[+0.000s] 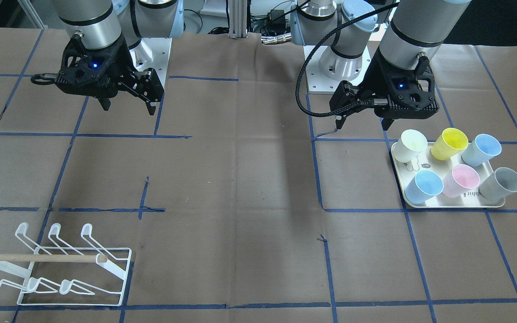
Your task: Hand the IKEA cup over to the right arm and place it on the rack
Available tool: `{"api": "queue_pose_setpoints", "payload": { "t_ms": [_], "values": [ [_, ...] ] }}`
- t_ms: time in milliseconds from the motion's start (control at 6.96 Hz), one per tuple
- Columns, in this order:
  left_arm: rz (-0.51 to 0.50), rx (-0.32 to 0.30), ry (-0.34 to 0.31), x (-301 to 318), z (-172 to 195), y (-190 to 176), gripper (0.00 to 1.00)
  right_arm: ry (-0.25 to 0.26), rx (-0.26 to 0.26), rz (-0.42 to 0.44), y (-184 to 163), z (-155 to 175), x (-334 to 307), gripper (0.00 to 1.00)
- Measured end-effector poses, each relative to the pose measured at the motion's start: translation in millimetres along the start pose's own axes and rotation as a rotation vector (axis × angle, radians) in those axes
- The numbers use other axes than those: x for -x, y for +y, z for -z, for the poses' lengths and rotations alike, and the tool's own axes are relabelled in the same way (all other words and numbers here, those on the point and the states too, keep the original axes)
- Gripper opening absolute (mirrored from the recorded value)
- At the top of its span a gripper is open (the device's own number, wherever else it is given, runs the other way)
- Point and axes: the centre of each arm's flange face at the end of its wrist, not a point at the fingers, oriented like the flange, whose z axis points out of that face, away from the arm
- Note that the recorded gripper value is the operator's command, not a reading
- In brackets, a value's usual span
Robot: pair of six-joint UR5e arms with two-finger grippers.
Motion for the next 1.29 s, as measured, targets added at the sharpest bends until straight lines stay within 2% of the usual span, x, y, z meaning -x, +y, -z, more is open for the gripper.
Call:
{"api": "queue_pose_setpoints", "payload": {
  "t_ms": [575, 1294],
  "values": [
    [-0.007, 0.015, 0.0, 17.4, -7.2, -4.2, 1.0, 0.0, 0.0, -0.001, -0.2, -0.1, 0.1, 1.0],
    [-0.072, 0.066, 0.021, 182.8, -36.4, -13.7, 1.0, -0.005, -0.002, -0.001, 0.3, 1.5, 0.4, 1.0]
  ]
}}
